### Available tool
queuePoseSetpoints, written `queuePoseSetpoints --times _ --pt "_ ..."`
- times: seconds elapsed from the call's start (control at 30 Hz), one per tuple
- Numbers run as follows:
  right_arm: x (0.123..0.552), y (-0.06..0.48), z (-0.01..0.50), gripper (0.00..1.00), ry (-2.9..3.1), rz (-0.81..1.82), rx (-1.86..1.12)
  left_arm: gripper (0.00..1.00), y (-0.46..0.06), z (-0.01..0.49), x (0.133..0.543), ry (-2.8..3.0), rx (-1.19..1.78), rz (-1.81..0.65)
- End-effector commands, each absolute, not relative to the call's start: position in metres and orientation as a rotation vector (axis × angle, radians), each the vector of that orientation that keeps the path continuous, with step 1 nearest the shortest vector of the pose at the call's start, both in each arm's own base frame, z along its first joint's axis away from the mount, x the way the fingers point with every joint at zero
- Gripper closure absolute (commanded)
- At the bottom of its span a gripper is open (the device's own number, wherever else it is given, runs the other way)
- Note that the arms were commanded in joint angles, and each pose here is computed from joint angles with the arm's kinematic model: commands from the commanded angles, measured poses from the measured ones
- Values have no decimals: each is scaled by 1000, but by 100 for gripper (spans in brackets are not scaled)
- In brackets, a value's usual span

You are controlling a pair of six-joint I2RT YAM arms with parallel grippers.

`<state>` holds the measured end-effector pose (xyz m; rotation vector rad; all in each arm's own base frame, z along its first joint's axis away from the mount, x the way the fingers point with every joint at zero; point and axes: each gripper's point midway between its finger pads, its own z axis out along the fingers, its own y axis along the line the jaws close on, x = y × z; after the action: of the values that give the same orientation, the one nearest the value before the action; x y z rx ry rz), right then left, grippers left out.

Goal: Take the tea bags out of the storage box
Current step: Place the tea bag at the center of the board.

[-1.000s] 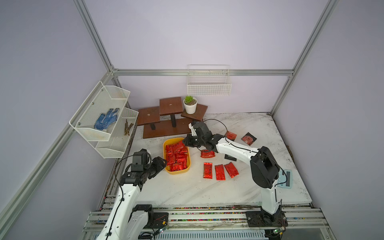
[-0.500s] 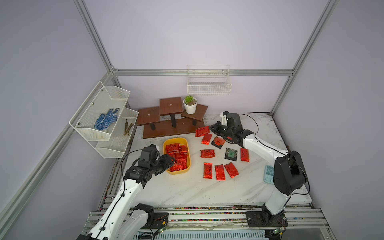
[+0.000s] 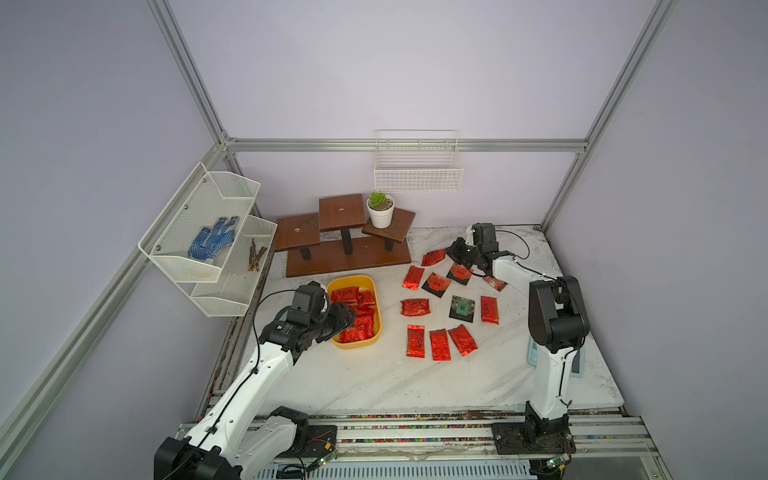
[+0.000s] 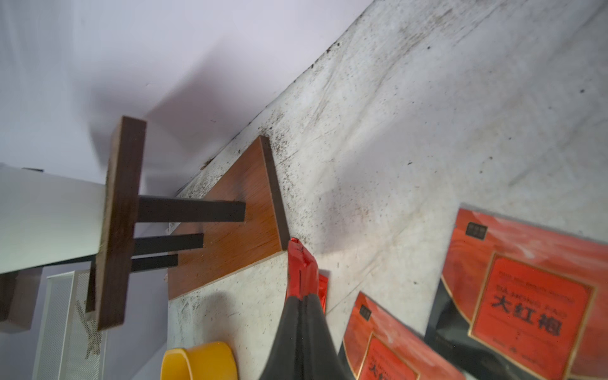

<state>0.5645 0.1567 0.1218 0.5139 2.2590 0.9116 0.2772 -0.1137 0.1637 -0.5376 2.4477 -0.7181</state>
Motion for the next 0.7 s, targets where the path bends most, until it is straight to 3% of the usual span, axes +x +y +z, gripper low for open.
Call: queuePoseSetpoints --times 0.0,0.33,0.4,0.53,0.67 --pt "583 153 118 100 2258 909 488 42 -115 181 289 2401 -498 -713" --pt "603 143 88 99 2327 810 476 41 -112 177 288 2417 -508 -680" --pt "603 137 89 92 2330 761 478 41 -110 176 286 2424 -510 -666" --pt "600 129 103 68 2319 698 459 41 -102 176 283 2441 -501 -595" --pt "591 120 125 55 2291 650 444 42 -94 180 283 2456 -476 -517"
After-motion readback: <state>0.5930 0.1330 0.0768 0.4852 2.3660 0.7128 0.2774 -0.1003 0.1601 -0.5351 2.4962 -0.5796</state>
